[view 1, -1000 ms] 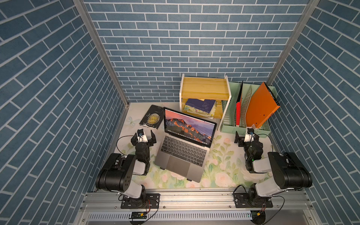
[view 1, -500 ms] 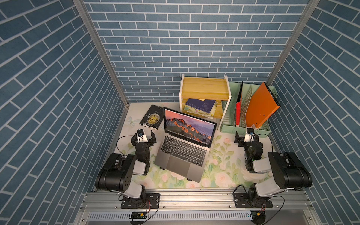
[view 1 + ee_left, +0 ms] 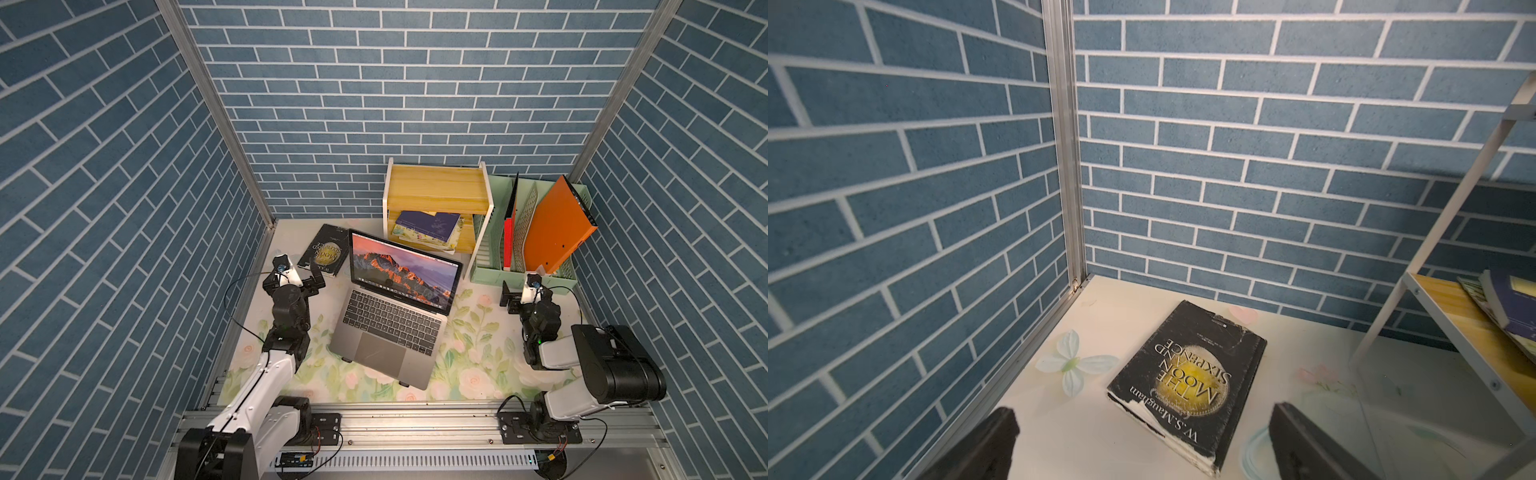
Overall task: Close the laptop lid and set it aside
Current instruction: Close the lid of the laptop.
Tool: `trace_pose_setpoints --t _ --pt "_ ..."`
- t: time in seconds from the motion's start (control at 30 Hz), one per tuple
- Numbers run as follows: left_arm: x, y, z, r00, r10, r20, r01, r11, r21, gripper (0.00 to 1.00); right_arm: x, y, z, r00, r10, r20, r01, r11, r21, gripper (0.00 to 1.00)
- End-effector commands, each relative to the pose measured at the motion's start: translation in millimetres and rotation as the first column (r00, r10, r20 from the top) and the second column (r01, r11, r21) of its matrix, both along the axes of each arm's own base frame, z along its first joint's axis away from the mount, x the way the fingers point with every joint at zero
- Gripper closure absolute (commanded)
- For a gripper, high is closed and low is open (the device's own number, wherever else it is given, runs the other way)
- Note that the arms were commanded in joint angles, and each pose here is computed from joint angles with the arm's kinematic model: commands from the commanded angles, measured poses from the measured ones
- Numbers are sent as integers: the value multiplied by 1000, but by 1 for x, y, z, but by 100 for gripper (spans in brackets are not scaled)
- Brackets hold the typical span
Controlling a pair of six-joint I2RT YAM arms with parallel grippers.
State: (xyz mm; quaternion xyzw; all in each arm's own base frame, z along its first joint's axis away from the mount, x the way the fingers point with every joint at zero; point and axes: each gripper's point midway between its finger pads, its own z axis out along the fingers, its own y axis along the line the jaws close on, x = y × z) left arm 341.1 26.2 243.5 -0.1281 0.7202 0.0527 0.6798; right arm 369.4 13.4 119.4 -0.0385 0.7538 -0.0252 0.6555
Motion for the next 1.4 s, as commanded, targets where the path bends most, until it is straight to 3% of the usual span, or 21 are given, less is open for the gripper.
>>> trace_pose_setpoints --t 0.0,0.23,0.43,0.63,0.8,0.93,1.1,1.27,1.37 --pt "-15 -6 -7 996 -46 -82 39 995 -91 0 3 -2 7 1000 -10 18 10 1000 -16 0" --pt "-38 -19 42 992 -92 84 118 915 -386 0 6 -5 14 1000 -26 15 27 1000 -13 0" --pt "-45 -41 62 969 -192 157 246 810 -531 0 2 0 33 1000 0 14 0 1000 -15 0" --pt "-35 -70 71 918 -305 252 394 646 -654 0 -7 6 70 999 22 35 -26 995 94 0" --pt "-31 -91 77 863 -387 326 495 511 -703 0 -22 8 89 1000 17 -11 -14 966 258 0" --pt "-34 -98 71 836 -407 367 532 440 -723 0 -42 9 96 999 7 -36 10 899 439 0" --pt "-39 -100 83 802 -405 439 586 394 -708 0 -70 42 122 977 188 98 -209 771 602 0" --pt "-42 -106 97 755 -421 502 643 326 -693 0 -97 61 158 907 293 303 -421 662 620 0" --pt "-46 -110 105 728 -436 529 672 300 -677 0 -105 71 177 859 353 371 -512 616 598 0"
